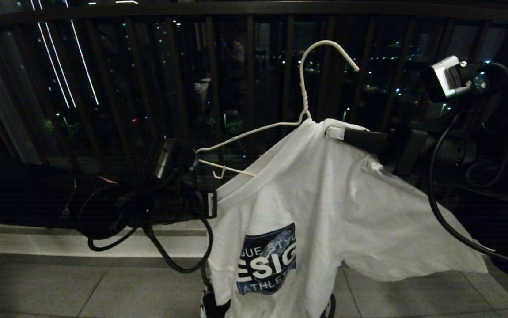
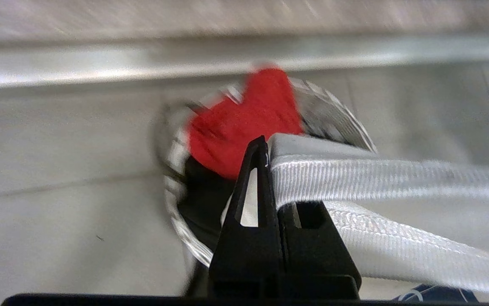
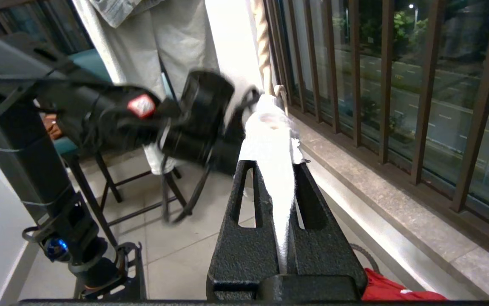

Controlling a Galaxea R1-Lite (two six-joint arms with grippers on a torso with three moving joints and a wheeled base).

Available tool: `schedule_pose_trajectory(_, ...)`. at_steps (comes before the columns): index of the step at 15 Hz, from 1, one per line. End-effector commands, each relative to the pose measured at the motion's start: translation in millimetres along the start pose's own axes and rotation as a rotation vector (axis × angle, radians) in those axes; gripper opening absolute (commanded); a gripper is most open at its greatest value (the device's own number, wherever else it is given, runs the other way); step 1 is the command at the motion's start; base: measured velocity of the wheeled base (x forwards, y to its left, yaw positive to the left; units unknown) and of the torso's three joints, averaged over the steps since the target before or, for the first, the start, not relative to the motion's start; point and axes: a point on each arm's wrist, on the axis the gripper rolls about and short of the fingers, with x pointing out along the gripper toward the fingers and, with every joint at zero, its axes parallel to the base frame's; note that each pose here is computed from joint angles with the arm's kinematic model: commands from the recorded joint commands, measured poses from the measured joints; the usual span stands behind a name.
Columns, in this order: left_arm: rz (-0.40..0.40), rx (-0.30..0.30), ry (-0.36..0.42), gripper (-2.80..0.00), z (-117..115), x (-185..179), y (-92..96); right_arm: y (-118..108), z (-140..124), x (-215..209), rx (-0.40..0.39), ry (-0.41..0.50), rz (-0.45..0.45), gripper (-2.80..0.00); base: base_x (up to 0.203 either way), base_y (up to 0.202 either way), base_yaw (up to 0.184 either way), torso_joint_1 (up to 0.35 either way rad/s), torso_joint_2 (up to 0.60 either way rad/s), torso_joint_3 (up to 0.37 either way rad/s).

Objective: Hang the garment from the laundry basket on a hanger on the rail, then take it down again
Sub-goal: Hang the clothes on the clothes rack

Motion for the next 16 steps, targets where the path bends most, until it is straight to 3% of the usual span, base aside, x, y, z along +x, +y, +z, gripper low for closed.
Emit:
schedule_pose_trajectory(1,0.045,-0.008,-0.043,-2.80,14.0,-5.1,19.5,1.6,1.7,-0.5,-0.007,-0.005,0.008,-2.80,0.000,0.000,0.000,0.000,0.00,0.000)
schedule_pose_trajectory(6,0.088,0.003,-0.064,-2.80,21.8,-8.8,36.8,1.9,1.8,-1.0,-0.006,-0.005,0.007,-2.80,0.000,0.000,0.000,0.000,0.00,0.000)
schedule_pose_trajectory(11,0.083,0.019,-0.109,-2.80,31.7,-23.2,36.5,0.6,0.5,0.2,-0.003,-0.002,0.007,-2.80,0.000,0.000,0.000,0.000,0.00,0.000)
schedule_pose_trajectory(16,0.089,0.020,-0.091,-2.80,33.3,-22.8,36.6,-2.6,-3.6,1.7,0.007,0.011,0.011,-2.80,0.000,0.000,0.000,0.000,0.00,0.000)
